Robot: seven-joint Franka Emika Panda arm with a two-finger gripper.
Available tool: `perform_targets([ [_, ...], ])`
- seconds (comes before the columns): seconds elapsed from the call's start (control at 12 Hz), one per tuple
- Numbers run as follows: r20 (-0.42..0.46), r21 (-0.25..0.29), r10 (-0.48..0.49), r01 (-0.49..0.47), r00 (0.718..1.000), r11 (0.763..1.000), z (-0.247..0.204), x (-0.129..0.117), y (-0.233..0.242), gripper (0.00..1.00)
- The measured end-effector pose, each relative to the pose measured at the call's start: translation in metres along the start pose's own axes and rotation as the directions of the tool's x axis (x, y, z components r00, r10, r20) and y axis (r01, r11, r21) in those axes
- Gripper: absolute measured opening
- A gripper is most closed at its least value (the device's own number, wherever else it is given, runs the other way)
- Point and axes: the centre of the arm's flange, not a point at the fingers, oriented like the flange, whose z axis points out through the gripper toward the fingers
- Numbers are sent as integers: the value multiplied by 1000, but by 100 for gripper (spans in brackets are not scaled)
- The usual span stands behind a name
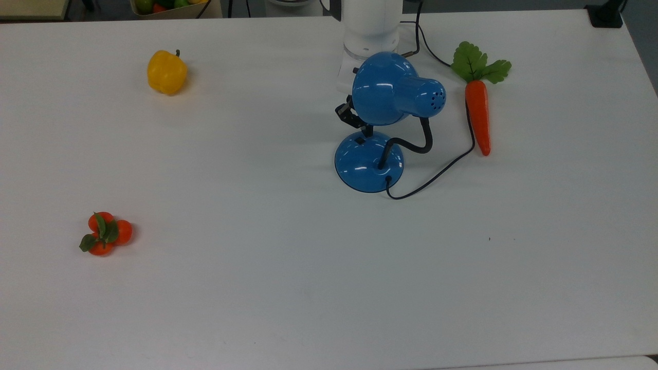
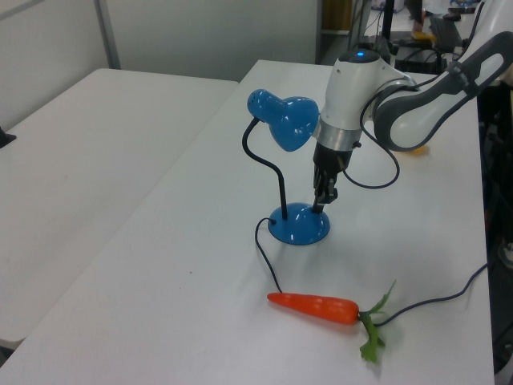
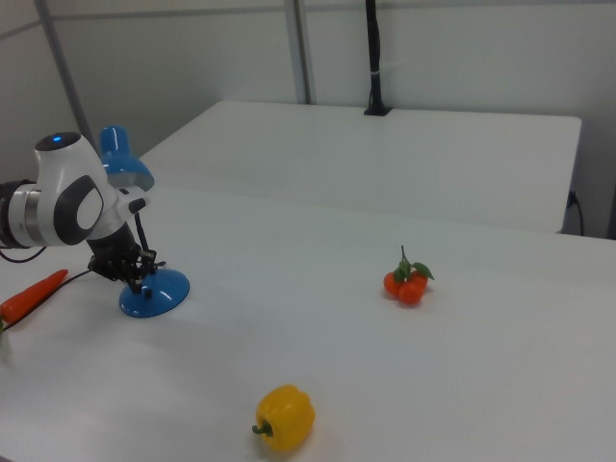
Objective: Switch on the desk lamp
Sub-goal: 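Press down on the lamp base switch with the gripper fingers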
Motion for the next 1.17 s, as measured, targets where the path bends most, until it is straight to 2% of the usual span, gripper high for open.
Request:
perform_targets([
  [1.17, -23, 1, 14, -14, 1000, 1000, 7, 6, 9, 1],
])
